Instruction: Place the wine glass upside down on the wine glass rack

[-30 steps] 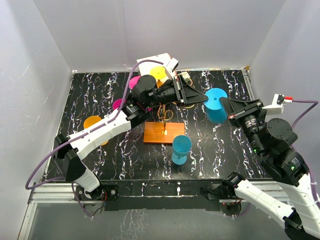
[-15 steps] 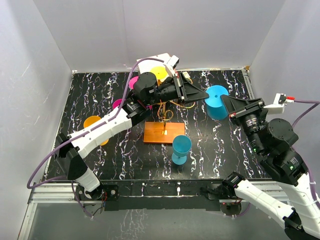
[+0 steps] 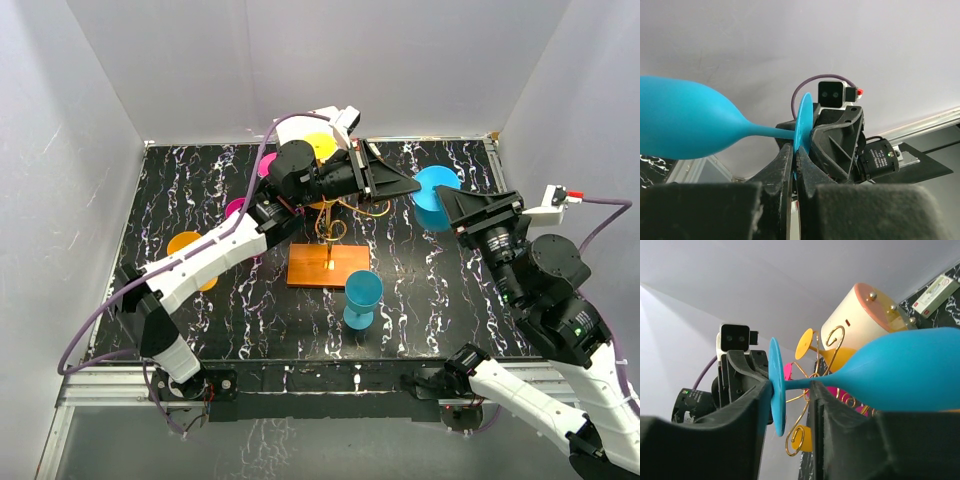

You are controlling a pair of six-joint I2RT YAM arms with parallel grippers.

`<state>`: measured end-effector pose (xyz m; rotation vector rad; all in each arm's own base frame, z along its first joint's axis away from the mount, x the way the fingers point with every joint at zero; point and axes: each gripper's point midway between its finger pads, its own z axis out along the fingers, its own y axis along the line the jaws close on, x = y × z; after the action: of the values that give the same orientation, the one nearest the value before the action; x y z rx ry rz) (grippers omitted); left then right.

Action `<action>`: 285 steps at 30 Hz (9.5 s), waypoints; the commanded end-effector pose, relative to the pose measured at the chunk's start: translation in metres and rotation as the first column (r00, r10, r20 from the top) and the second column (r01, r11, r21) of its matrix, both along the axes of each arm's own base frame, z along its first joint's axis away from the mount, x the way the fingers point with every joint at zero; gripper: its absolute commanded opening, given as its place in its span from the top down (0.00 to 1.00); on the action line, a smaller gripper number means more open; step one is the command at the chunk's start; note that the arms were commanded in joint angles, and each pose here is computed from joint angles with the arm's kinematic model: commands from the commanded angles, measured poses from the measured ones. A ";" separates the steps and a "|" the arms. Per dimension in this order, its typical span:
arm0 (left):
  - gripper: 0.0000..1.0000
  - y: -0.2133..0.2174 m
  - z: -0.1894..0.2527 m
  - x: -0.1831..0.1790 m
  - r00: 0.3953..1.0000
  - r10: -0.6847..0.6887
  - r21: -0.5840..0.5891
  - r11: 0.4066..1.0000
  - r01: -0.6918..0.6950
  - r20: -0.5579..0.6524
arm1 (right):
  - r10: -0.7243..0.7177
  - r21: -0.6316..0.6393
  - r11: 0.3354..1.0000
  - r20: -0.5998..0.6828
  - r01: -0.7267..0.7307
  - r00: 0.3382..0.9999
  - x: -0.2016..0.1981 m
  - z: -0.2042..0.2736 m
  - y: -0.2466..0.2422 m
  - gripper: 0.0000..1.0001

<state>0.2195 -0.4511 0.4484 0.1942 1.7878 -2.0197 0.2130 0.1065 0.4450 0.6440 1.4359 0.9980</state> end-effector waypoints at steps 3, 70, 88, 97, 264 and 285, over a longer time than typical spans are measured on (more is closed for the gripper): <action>1.00 0.008 0.035 0.008 1.000 -0.009 -0.091 0.996 0.008 -0.013 | -0.028 -0.007 1.000 -0.007 0.028 1.000 0.001 -0.002 -0.005 0.49; 1.00 0.093 -0.009 0.151 0.802 0.569 0.159 0.822 -0.547 -0.182 | -0.139 0.018 0.990 0.006 0.139 0.990 -0.009 -0.007 -0.037 0.34; 1.00 0.112 -0.015 0.138 0.787 0.592 0.178 0.805 -0.566 -0.174 | -0.135 0.025 0.990 -0.005 0.135 0.991 -0.007 -0.011 -0.034 0.34; 1.00 0.111 -0.023 0.130 0.799 0.558 0.172 0.829 -0.532 -0.221 | -0.137 0.027 0.990 -0.009 0.137 0.991 -0.008 -0.012 -0.035 0.34; 0.01 0.288 -0.105 -0.031 0.653 0.363 0.394 0.573 -0.719 0.665 | 0.268 -0.409 0.689 -0.623 -0.598 0.735 -0.023 -0.239 0.068 0.34; 0.01 0.293 -0.112 -0.023 0.629 0.384 0.392 0.536 -0.748 0.676 | 0.163 -0.416 0.628 -0.756 -0.658 0.634 -0.026 -0.278 0.060 0.75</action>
<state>0.1947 -0.1629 0.3202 0.2634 1.8193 -0.7018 0.1755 0.1678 0.1466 0.0617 2.6067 0.5331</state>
